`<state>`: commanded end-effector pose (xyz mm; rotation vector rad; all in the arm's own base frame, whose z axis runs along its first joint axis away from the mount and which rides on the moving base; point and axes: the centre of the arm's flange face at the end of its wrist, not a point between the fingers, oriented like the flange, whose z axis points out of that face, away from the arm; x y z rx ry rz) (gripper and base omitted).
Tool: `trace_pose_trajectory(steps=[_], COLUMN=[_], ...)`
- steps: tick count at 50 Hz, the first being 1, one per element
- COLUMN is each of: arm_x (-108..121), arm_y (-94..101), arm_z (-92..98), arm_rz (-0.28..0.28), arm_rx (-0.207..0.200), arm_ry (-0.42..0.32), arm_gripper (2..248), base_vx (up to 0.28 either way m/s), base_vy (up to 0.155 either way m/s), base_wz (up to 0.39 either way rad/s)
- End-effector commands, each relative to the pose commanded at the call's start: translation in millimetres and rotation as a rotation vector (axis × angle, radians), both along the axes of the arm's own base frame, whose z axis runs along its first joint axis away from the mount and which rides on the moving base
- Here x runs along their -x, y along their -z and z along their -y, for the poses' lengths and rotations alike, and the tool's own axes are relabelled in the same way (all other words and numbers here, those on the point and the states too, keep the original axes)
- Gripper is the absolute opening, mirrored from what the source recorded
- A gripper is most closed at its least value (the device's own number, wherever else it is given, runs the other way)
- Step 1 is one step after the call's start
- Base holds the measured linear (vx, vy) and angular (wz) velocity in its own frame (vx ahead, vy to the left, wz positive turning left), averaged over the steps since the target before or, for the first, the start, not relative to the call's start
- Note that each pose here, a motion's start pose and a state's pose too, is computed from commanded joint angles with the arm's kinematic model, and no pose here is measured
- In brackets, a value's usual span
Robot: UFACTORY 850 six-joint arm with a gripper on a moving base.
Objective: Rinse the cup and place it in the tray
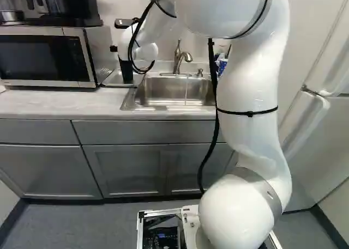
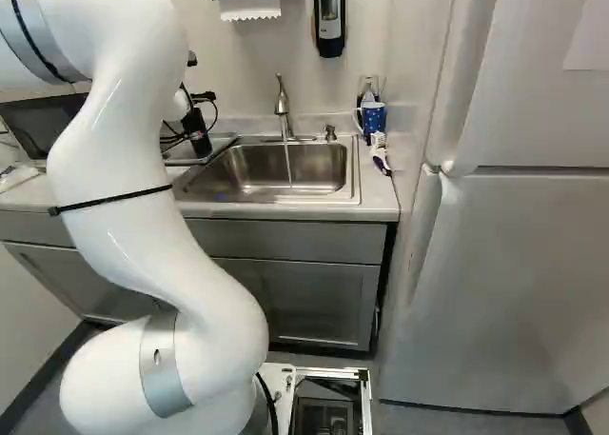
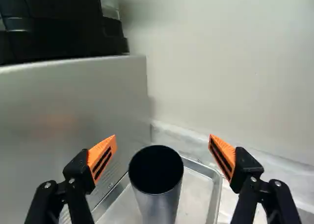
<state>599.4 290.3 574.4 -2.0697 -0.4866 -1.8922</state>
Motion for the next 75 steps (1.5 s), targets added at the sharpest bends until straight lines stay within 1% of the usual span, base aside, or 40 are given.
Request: trace_pose_trajectory(steps=[22,34,75], arm_x=[4,5,13], arm_y=[-26.5,-39.5,-79.1], arm_z=[27.3,42.6,101.2], arm_rz=[0.033,0.041,0.024], arm_rx=[-0.015,-0.018,-0.01], arm_ry=[0.035,0.056,0.139], arm_gripper=[247,247,247], base_vx=[0.0,0.0,0.0], base_vy=[0.0,0.0,0.0], base_wz=[0.0,0.0,0.0])
